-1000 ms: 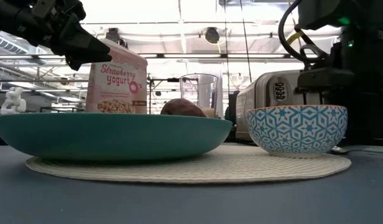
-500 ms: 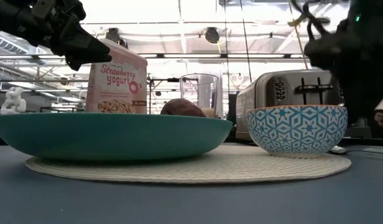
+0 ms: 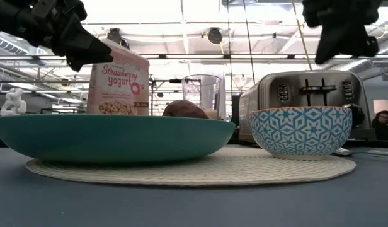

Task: Arrange a breakfast setting
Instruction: Return to Home Position

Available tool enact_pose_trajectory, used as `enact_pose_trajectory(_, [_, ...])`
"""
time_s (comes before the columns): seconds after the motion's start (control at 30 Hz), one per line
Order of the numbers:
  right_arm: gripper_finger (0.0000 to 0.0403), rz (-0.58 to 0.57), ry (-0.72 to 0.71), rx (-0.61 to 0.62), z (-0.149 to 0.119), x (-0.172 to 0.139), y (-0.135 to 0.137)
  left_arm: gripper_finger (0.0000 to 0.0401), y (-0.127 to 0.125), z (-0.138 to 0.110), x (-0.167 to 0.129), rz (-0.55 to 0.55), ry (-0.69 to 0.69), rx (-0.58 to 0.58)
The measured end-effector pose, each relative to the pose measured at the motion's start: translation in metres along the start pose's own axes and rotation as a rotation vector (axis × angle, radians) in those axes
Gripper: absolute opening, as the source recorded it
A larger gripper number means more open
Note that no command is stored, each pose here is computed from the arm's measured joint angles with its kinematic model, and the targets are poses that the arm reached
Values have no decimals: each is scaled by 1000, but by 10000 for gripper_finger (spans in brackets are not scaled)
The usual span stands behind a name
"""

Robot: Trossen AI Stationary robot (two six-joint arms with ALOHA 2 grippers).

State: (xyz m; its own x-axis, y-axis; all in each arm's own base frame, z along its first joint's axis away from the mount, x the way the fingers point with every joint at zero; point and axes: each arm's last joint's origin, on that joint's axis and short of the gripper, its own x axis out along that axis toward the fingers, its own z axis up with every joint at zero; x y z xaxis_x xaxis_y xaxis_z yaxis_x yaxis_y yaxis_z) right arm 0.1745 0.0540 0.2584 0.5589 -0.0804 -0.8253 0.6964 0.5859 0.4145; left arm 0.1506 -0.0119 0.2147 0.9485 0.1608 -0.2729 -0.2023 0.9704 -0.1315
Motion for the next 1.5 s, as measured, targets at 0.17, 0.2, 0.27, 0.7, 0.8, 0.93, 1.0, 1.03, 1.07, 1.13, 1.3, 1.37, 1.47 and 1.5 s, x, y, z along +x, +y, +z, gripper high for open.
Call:
enact_pose_trajectory(0.17, [3, 139, -83, -160, 10, -19, -1, 159, 0, 4, -4, -17, -34, 25])
enact_pose_trajectory(0.2, [3, 165, -104, -193, 12, -23, -2, 159, 0, 5, -6, -30, -48, 39])
enact_pose_trajectory(0.27, [3, 216, -150, -247, 15, -32, -3, 159, 1, 8, -11, -51, -78, 57])
enact_pose_trajectory(0.7, [1, 340, -360, -393, 27, -76, -30, 159, 7, 20, -43, -82, -249, 222])
enact_pose_trajectory(0.8, [1, 340, -398, -430, 28, -82, -35, 159, 10, 22, -49, -66, -282, 245])
enact_pose_trajectory(0.93, [1, 341, -438, -469, 29, -88, -41, 159, 15, 22, -55, -28, -297, 258])
enact_pose_trajectory(1.0, [1, 341, -452, -477, 29, -90, -43, 159, 19, 21, -59, -8, -307, 256])
enact_pose_trajectory(1.03, [1, 343, -458, -477, 29, -91, -44, 159, 20, 21, -61, 3, -306, 255])
enact_pose_trajectory(1.07, [0, 344, -462, -476, 29, -92, -45, 159, 22, 20, -63, 14, -302, 255])
enact_pose_trajectory(1.13, [0, 345, -466, -473, 29, -93, -46, 159, 25, 17, -67, 33, -295, 252])
enact_pose_trajectory(1.3, [0, 337, -471, -498, 29, -93, -47, 159, 30, 9, -73, 60, -254, 219])
enact_pose_trajectory(1.37, [0, 336, -471, -499, 29, -93, -47, 159, 31, 8, -75, 62, -256, 207])
enact_pose_trajectory(1.47, [0, 334, -473, -521, 29, -93, -47, 159, 31, 2, -73, 54, -253, 201])
enact_pose_trajectory(1.5, [0, 334, -473, -524, 29, -93, -47, 159, 32, -2, -71, 48, -249, 200])
